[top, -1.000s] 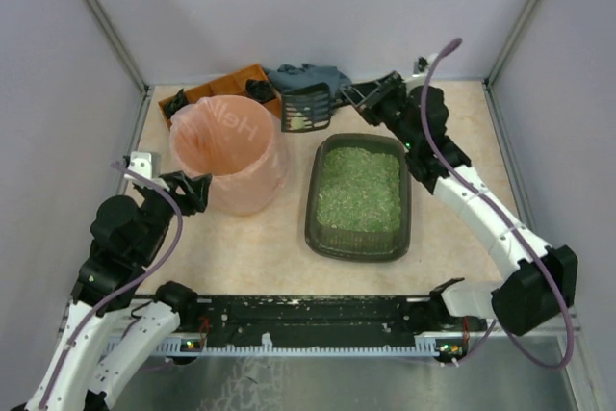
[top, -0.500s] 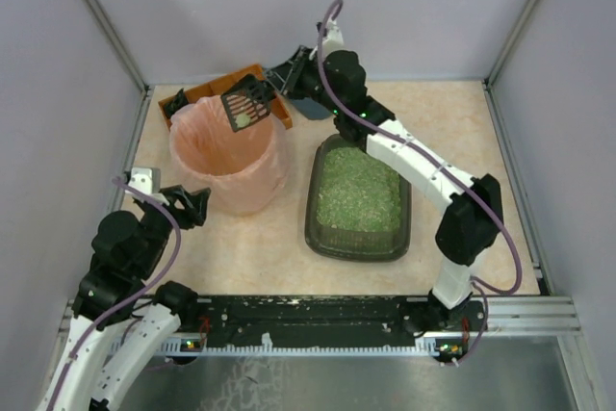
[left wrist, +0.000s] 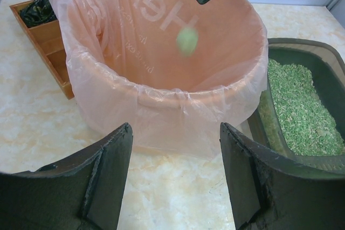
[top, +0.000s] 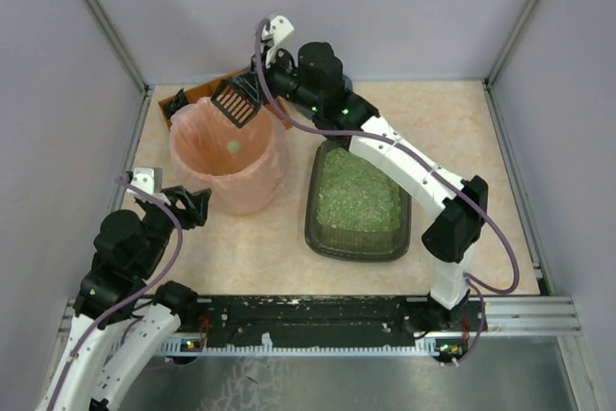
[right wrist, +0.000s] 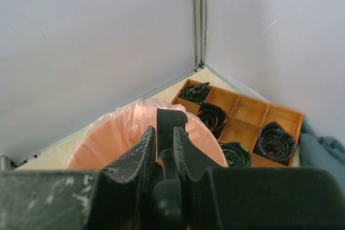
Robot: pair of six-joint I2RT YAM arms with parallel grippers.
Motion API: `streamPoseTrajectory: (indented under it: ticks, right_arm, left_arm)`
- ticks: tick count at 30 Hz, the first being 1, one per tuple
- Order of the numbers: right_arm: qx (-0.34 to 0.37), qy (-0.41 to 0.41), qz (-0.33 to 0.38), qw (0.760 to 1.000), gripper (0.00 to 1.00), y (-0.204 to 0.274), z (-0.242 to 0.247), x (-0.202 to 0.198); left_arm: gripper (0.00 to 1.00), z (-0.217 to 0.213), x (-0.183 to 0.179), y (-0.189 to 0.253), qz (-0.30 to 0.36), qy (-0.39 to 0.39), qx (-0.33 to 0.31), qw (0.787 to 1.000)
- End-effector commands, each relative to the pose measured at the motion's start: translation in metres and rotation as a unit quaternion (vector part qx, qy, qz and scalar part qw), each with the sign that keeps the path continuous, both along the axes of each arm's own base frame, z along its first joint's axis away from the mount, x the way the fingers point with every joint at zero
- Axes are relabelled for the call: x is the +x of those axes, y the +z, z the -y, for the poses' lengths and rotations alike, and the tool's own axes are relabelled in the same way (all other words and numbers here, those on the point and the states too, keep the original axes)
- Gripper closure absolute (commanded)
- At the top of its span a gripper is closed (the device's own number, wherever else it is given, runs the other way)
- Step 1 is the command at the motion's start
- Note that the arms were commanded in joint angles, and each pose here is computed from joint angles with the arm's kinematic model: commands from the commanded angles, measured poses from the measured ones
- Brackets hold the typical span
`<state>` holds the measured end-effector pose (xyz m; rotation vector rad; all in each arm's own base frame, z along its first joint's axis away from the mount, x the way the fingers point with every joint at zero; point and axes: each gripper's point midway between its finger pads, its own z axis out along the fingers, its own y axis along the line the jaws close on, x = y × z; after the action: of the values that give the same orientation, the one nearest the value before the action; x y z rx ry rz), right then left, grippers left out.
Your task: Clean the litter box
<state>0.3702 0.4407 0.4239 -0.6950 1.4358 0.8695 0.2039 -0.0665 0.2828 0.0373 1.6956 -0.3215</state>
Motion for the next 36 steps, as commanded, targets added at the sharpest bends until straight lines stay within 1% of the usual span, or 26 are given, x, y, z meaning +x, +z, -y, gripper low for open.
streamPoseTrajectory:
  ticks: [1, 4, 7, 8, 11, 12, 15, 19, 23, 28, 30, 32, 36]
  right_arm:
    - [-0.01, 0.015, 0.093, 0.995, 1.0, 0.038, 0.002, -0.016]
    - [0.0, 0.009, 0.097, 0.995, 1.0, 0.044, 0.006, -0.018]
    - [0.022, -0.019, 0.078, 0.997, 1.0, 0.054, 0.017, -0.018]
    - [0.034, -0.03, 0.061, 0.997, 1.0, 0.057, 0.022, -0.019]
    - [0.084, -0.052, -0.026, 0.995, 1.0, 0.057, 0.04, -0.03]
    - [0.111, -0.054, -0.044, 0.991, 1.0, 0.063, 0.051, -0.041]
    - [0.176, -0.087, -0.096, 0.976, 1.0, 0.057, 0.082, -0.054]
    - [0.224, -0.143, -0.143, 0.953, 1.0, 0.042, 0.132, -0.063]
    - [0.249, -0.199, -0.175, 0.932, 1.0, 0.014, 0.189, -0.069]
    - [0.247, -0.294, -0.167, 0.908, 1.0, -0.022, 0.255, -0.088]
    - [0.227, -0.329, -0.168, 0.901, 1.0, -0.043, 0.275, -0.094]
    - [0.194, -0.371, -0.179, 0.89, 1.0, -0.074, 0.294, -0.099]
    - [0.14, -0.421, -0.206, 0.872, 1.0, -0.13, 0.319, -0.112]
  left_arm:
    - [0.29, -0.001, 0.002, -0.001, 0.0, 0.004, 0.002, 1.0]
    - [0.28, -0.001, 0.002, 0.0, 0.002, 0.004, 0.002, 1.0]
    - [0.28, 0.003, 0.002, 0.005, 0.009, -0.005, -0.005, 1.0]
    - [0.28, 0.005, 0.003, 0.009, 0.012, -0.009, -0.01, 1.0]
    - [0.27, 0.011, 0.005, 0.026, 0.025, -0.017, -0.032, 0.999]
    - [0.27, 0.013, 0.007, 0.032, 0.031, -0.018, -0.038, 0.999]
    - [0.27, 0.022, 0.016, 0.048, 0.036, -0.03, -0.046, 0.998]
    - [0.29, 0.041, 0.026, 0.062, 0.034, -0.066, -0.057, 0.996]
    - [0.31, 0.058, 0.033, 0.074, 0.045, -0.098, -0.081, 0.991]
    - [0.32, 0.09, 0.048, 0.071, 0.002, -0.154, -0.088, 0.984]
    - [0.31, 0.103, 0.05, 0.072, -0.008, -0.175, -0.093, 0.98]
    - [0.31, 0.119, 0.053, 0.072, -0.016, -0.189, -0.09, 0.978]
    - [0.3, 0.167, 0.047, 0.062, -0.04, -0.23, -0.055, 0.971]
